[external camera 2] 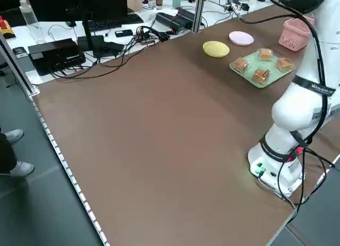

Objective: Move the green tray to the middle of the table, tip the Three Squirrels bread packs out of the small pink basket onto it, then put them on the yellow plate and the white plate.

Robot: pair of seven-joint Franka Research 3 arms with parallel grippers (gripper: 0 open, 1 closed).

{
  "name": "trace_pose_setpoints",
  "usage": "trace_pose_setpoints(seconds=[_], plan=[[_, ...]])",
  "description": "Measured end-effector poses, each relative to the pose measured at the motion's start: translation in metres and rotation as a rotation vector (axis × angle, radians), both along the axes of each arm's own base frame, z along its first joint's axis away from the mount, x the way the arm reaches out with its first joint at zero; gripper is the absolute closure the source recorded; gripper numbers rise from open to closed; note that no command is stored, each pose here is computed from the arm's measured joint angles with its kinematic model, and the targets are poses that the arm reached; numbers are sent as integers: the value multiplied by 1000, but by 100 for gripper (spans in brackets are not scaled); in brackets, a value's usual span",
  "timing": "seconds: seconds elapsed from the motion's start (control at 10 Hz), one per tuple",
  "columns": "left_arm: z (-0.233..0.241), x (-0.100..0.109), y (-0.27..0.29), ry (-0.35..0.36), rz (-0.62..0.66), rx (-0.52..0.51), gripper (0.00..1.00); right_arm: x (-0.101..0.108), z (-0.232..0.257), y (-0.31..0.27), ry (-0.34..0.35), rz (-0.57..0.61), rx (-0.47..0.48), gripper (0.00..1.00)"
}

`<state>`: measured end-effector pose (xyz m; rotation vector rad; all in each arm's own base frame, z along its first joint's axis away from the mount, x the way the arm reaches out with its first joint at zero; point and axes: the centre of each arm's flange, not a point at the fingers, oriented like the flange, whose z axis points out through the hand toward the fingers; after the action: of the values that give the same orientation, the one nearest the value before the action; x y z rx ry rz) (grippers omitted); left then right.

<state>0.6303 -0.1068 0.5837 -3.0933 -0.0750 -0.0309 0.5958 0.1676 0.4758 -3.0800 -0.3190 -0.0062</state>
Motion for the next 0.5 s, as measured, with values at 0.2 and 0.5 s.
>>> trace_pose_setpoints(seconds=[0.2,0.5], plan=[[16,-3,58,-12,42,-50,0,-9,-66,50,9,50,33,5],[-32,-25,69,-73,71,-141,0,-28,-152,129,14,155,33,5]])
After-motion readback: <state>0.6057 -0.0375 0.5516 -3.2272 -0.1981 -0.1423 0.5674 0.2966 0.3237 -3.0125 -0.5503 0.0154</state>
